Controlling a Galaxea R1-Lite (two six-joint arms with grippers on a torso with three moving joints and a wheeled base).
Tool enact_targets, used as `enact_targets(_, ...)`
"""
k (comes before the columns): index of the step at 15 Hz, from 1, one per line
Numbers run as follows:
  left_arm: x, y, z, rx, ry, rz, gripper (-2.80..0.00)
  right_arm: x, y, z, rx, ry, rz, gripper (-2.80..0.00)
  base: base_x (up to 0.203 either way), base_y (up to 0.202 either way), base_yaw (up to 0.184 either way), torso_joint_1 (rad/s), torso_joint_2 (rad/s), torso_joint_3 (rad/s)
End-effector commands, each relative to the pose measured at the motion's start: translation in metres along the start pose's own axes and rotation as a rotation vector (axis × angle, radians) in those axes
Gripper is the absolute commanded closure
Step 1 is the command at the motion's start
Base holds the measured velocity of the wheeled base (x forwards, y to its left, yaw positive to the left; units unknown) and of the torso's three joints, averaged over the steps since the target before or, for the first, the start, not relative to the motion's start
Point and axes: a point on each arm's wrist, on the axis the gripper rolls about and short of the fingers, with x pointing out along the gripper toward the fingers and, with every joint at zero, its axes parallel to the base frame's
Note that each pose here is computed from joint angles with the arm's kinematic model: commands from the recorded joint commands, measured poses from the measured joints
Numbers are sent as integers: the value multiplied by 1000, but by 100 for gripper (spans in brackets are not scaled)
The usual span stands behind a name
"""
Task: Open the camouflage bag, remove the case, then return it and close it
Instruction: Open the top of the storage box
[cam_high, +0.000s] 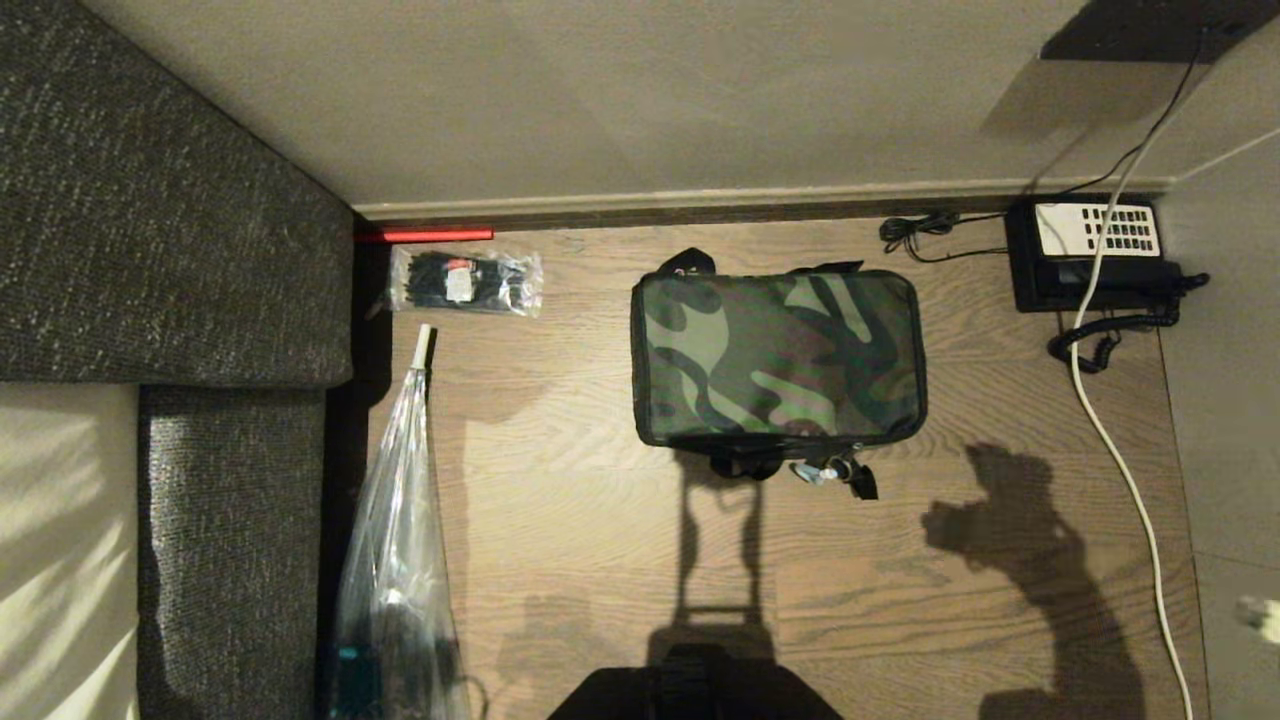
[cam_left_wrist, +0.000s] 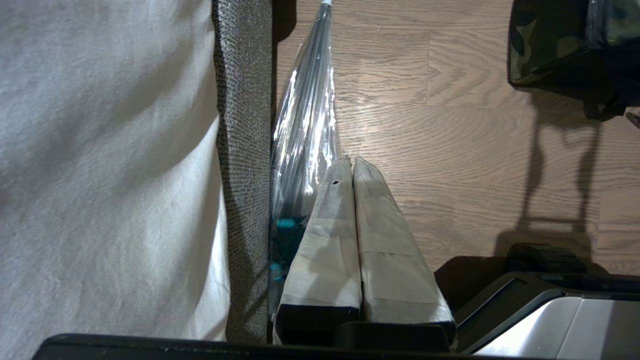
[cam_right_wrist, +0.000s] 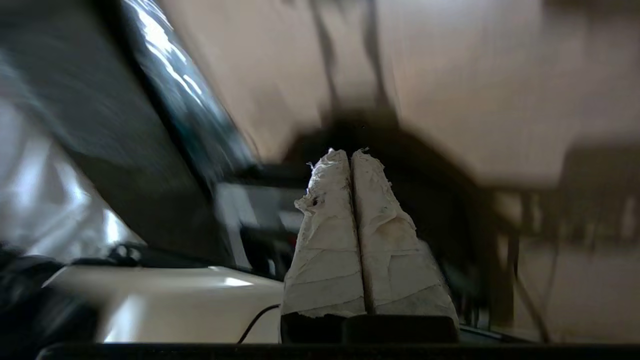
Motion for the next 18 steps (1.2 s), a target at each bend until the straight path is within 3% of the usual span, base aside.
enact_targets(1, 0, 0, 0, 0, -2, 0, 0, 112, -29, 15, 57, 225, -97, 0, 0, 0, 0, 0, 0, 0)
enact_targets(5, 0, 0, 0, 0, -2, 0, 0, 219, -37, 5, -48, 155, -206, 0, 0, 0, 0, 0, 0, 0)
enact_targets(8, 0, 0, 0, 0, -2, 0, 0, 262, -22, -24, -5, 136, -183, 0, 0, 0, 0, 0, 0, 0)
enact_targets(9, 0, 0, 0, 0, -2, 0, 0, 271, -16, -29, 16, 105, -155, -280, 0, 0, 0, 0, 0, 0)
enact_targets(13, 0, 0, 0, 0, -2, 1, 0, 299, -3, -34, -28, -77, -96, -280, 0, 0, 0, 0, 0, 0)
enact_targets(18, 0, 0, 0, 0, -2, 0, 0, 302, 1, -28, -42, -148, -50, -280, 0, 0, 0, 0, 0, 0)
